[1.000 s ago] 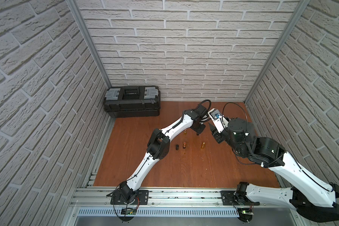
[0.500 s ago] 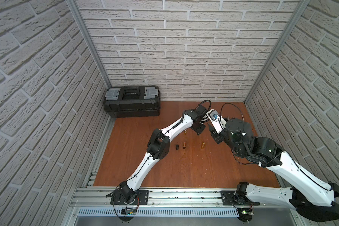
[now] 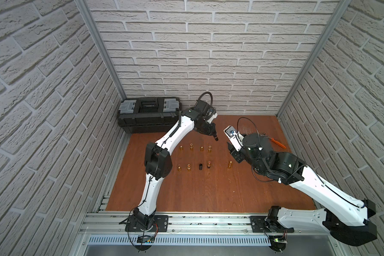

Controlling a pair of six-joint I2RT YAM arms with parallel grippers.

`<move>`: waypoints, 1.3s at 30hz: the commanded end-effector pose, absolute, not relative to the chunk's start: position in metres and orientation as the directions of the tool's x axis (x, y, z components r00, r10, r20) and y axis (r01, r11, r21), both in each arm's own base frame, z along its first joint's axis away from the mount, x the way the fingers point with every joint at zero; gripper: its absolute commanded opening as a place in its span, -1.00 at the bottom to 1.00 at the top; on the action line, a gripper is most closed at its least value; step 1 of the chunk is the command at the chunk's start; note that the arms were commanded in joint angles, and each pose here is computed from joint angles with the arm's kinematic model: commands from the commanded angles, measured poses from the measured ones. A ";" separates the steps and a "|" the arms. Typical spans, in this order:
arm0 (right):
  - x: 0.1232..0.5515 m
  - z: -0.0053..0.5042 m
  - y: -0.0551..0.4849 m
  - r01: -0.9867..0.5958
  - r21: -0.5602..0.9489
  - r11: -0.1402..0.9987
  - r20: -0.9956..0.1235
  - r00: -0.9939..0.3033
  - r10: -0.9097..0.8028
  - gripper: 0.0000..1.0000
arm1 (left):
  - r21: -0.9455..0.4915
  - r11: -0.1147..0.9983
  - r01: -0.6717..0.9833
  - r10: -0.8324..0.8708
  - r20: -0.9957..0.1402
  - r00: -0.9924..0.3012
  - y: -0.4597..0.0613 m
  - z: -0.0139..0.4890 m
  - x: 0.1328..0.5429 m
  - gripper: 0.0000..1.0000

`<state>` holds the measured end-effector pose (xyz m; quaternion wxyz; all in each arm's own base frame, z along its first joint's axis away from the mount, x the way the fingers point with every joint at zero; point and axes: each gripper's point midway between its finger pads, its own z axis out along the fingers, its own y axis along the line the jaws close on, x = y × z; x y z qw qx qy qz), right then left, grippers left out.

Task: Open the lipstick cap
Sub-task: Pick up the lipstick at the center of the board, then open the cover of the lipstick.

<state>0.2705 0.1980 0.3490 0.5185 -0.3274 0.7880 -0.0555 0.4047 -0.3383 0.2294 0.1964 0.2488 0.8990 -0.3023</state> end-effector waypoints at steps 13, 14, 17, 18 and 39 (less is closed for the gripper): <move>0.302 0.343 0.309 -0.734 -0.321 0.599 -0.814 -0.109 -0.570 -0.05 | -0.758 0.491 0.429 0.093 -0.445 -0.891 -0.249 0.356 0.305 -0.71; 0.304 0.346 0.310 -0.736 -0.325 0.594 -0.817 -0.099 -0.569 -0.05 | -0.762 0.486 0.428 0.087 -0.445 -0.891 -0.245 0.359 0.300 -0.71; 0.308 0.350 0.315 -0.752 -0.313 0.580 -0.822 -0.091 -0.562 -0.06 | -0.765 0.491 0.416 0.072 -0.440 -0.895 -0.233 0.363 0.288 -0.73; 0.309 0.350 0.316 -0.754 -0.313 0.578 -0.821 -0.091 -0.564 -0.06 | -0.767 0.491 0.413 0.067 -0.439 -0.896 -0.229 0.364 0.284 -0.74; 0.314 0.339 0.340 -0.805 -0.271 0.527 -0.815 -0.099 -0.571 -0.28 | -0.787 0.480 0.388 0.034 -0.426 -0.904 -0.217 0.362 0.269 -0.75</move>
